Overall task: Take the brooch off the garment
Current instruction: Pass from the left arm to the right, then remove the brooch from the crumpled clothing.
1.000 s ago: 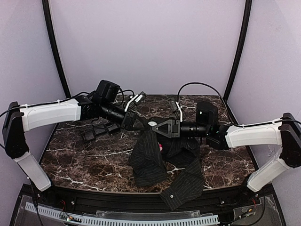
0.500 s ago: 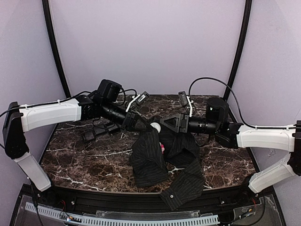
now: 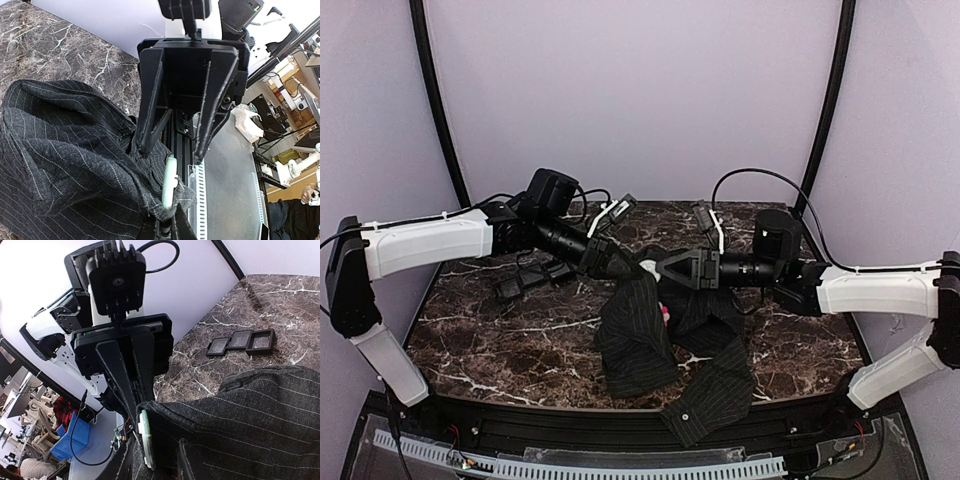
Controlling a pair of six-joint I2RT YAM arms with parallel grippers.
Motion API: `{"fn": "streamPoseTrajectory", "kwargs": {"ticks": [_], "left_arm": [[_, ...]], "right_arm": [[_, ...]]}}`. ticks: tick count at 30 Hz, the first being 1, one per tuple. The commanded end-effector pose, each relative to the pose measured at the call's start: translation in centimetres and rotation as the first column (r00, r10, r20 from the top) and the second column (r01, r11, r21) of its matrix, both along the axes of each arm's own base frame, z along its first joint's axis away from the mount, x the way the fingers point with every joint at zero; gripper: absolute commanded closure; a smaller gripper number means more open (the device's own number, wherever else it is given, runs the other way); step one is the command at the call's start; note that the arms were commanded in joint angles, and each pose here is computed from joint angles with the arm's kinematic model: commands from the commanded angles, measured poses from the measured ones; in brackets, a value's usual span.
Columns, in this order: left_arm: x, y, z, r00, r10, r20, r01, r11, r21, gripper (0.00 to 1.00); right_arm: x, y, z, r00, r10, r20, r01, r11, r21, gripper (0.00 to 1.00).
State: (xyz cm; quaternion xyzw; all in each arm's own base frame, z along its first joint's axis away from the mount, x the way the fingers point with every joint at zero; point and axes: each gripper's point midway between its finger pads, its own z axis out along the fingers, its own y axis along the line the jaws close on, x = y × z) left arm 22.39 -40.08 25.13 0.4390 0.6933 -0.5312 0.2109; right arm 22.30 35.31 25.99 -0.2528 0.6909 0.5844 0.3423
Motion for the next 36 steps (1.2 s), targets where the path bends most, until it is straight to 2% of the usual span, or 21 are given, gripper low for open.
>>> {"fn": "streamPoseTrajectory", "kwargs": {"ticks": [1, 5, 10, 12, 14, 15, 16, 17, 19, 22, 28, 32, 34, 36], "left_arm": [[-0.6, -0.1, 2.0, 0.999, -0.027, 0.032, 0.029, 0.999, -0.044, 0.99], [-0.6, -0.2, 2.0, 0.999, -0.030, 0.028, 0.031, 0.999, -0.045, 0.99], [-0.4, -0.2, 1.7, 0.999, -0.024, 0.024, 0.025, 0.999, -0.039, 0.99], [-0.3, -0.2, 1.6, 1.000, -0.017, 0.024, 0.017, 0.999, -0.032, 0.98], [-0.1, -0.2, 1.2, 1.000, -0.009, 0.020, 0.009, 1.000, -0.016, 0.78], [0.1, -0.3, 1.1, 1.000, -0.007, 0.024, 0.008, 1.000, -0.010, 0.62], [0.2, -0.2, 0.7, 1.000, 0.003, 0.022, -0.004, 1.000, 0.007, 0.54], [0.3, -0.2, 0.5, 1.000, 0.005, 0.026, -0.005, 1.000, 0.015, 0.42], [0.5, -0.1, 0.2, 0.999, 0.013, 0.034, -0.014, 0.999, 0.032, 0.32], [0.8, 0.0, -0.4, 0.998, 0.032, 0.048, -0.035, 0.998, 0.057, 0.22], [0.8, -0.4, -2.0, 0.997, 0.032, 0.076, -0.042, 0.991, 0.128, 0.19], [0.7, -0.5, -2.8, 0.995, 0.034, 0.089, -0.048, 0.985, 0.163, 0.21], [0.5, -0.6, -3.1, 0.996, 0.030, 0.089, -0.045, 0.984, 0.173, 0.25], [0.4, -0.7, -3.4, 0.996, 0.029, 0.085, -0.045, 0.981, 0.190, 0.34]], "right_arm": [[-0.1, 0.6, -0.2, 0.999, 0.039, 0.002, -0.039, 0.999, 0.014, 0.71], [-0.2, 0.9, -0.2, 0.998, 0.056, 0.004, -0.056, 0.998, 0.015, 0.77], [0.0, 1.0, -0.1, 0.999, 0.045, 0.010, -0.046, 0.999, 0.019, 1.00], [0.1, 0.9, -0.1, 0.999, 0.035, 0.011, -0.035, 0.999, 0.019, 1.00], [0.3, 0.7, -0.2, 1.000, 0.018, 0.014, -0.018, 1.000, 0.017, 1.00], [0.4, 0.6, -0.2, 1.000, 0.008, 0.017, -0.008, 1.000, 0.016, 1.00], [0.5, 0.5, -0.1, 1.000, -0.003, 0.017, 0.002, 1.000, 0.017, 1.00], [0.6, 0.4, 0.0, 1.000, -0.013, 0.021, 0.013, 1.000, 0.021, 1.00], [0.8, 0.1, 0.3, 0.999, -0.040, 0.028, 0.039, 0.999, 0.026, 1.00], [1.0, -0.2, 0.6, 0.997, -0.066, 0.037, 0.065, 0.997, 0.031, 1.00], [1.3, -0.6, 0.7, 0.995, -0.096, 0.039, 0.095, 0.995, 0.037, 1.00], [1.4, -0.7, 0.7, 0.994, -0.106, 0.038, 0.104, 0.994, 0.041, 1.00], [1.4, -0.8, 0.7, 0.993, -0.109, 0.038, 0.108, 0.993, 0.042, 1.00], [1.5, -0.8, 0.7, 0.993, -0.112, 0.038, 0.111, 0.993, 0.043, 1.00]]}}
